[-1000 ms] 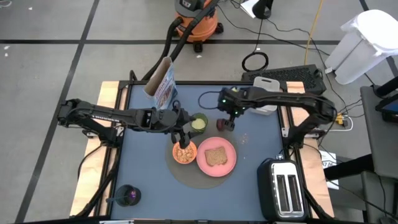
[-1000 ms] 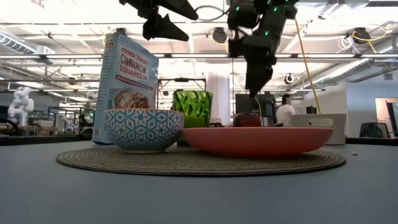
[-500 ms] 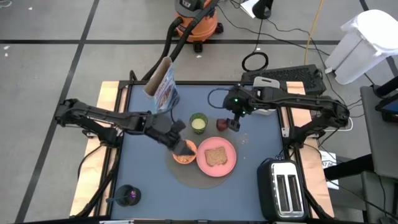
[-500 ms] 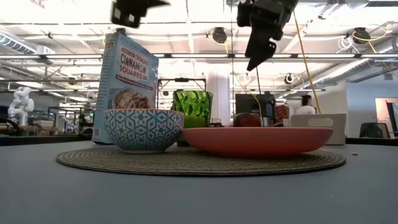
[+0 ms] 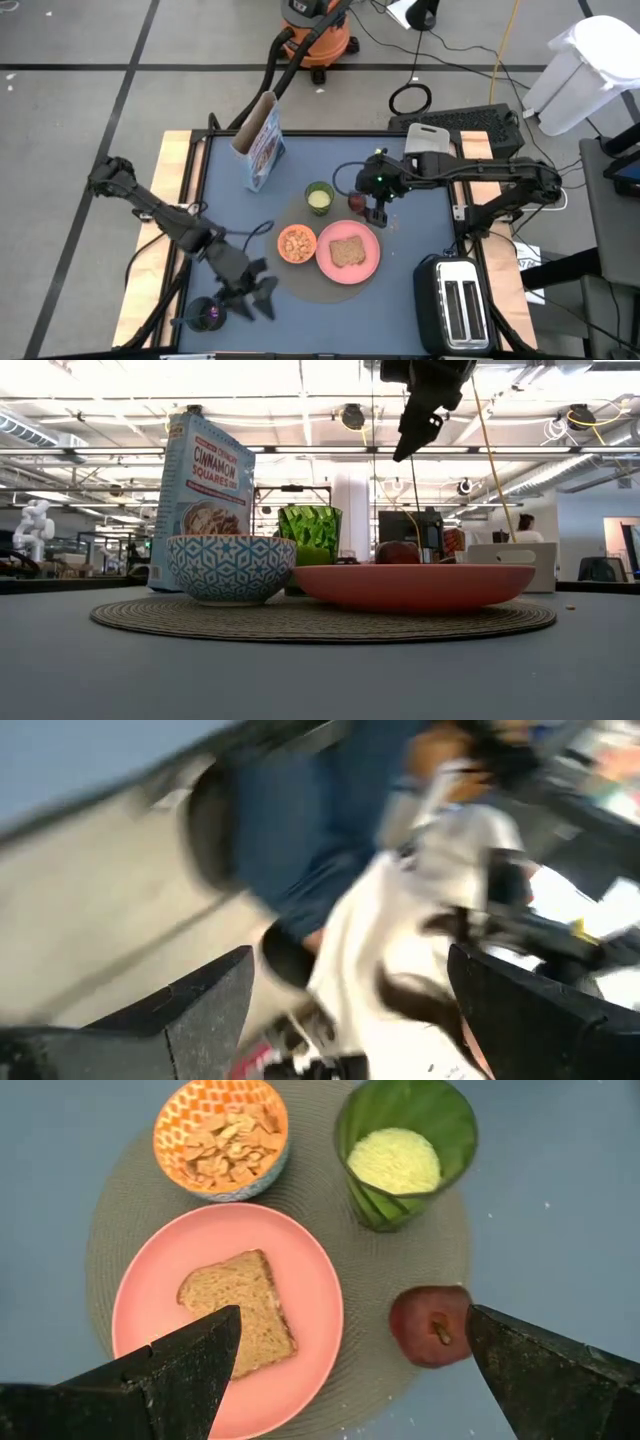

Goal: Arrange a breakfast setting
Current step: Put the blue spoon on the gray table mat to the left side of the orange bowl

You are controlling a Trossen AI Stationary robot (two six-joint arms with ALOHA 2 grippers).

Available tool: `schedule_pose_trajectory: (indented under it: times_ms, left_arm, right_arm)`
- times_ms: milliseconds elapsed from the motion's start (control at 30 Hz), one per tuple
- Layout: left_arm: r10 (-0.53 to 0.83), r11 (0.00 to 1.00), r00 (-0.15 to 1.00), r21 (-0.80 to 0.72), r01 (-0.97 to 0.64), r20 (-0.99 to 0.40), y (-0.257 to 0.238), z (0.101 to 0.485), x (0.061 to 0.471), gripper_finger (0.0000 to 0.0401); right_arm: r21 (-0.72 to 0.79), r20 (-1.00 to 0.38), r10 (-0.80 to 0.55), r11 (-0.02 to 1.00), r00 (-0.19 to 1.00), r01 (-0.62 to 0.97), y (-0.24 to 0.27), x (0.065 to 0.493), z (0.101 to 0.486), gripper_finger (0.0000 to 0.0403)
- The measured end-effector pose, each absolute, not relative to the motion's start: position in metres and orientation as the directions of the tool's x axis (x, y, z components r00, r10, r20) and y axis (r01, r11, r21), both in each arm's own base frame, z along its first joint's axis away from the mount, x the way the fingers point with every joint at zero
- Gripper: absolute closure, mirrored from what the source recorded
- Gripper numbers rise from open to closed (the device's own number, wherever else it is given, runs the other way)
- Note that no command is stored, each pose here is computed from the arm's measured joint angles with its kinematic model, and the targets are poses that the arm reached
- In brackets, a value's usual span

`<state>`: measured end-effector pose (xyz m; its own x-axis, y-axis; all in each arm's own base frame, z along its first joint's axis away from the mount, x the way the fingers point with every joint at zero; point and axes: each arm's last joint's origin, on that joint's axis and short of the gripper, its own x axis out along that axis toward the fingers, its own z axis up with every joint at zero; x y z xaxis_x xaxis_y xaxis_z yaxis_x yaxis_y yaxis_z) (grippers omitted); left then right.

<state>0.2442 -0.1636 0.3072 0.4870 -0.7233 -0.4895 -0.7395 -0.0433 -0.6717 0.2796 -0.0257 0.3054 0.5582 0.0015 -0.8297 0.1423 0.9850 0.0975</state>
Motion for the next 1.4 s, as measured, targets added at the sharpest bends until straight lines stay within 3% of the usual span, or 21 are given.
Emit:
schedule_pose_trajectory:
  times_ms: [133, 267, 633, 1100, 1400]
  left_arm:
    - [-0.796, -0.033, 0.268, -0.403, -0.915, -0.543, -0.184, 0.299, 0.22, 0.0064]
    - [-0.82, 0.03, 0.083, -0.187, -0.982, -0.567, -0.199, 0.294, 0.198, 0.0064]
    - [-0.675, 0.223, -0.168, 0.019, -0.975, -0.718, -0.21, 0.277, 0.153, 0.0064]
    - [-0.541, 0.284, -0.298, 0.163, -0.945, -0.787, -0.206, 0.269, 0.13, 0.0064]
    - [-0.502, 0.259, -0.261, 0.144, -0.955, -0.825, -0.21, 0.268, 0.123, 0.0064]
  right_arm:
    - [0.099, -0.817, 0.016, 0.989, 0.576, 0.113, -0.018, 0.282, 0.307, 0.0023]
    - [0.099, -0.811, 0.028, 0.991, 0.584, 0.09, -0.012, 0.283, 0.307, 0.0023]
    - [0.1, -0.794, 0.036, 0.993, 0.606, 0.071, -0.007, 0.286, 0.309, 0.0023]
    - [0.101, -0.775, 0.036, 0.993, 0.631, 0.067, -0.007, 0.288, 0.31, 0.0023]
    - [0.101, -0.775, 0.036, 0.993, 0.631, 0.067, -0.007, 0.288, 0.311, 0.0023]
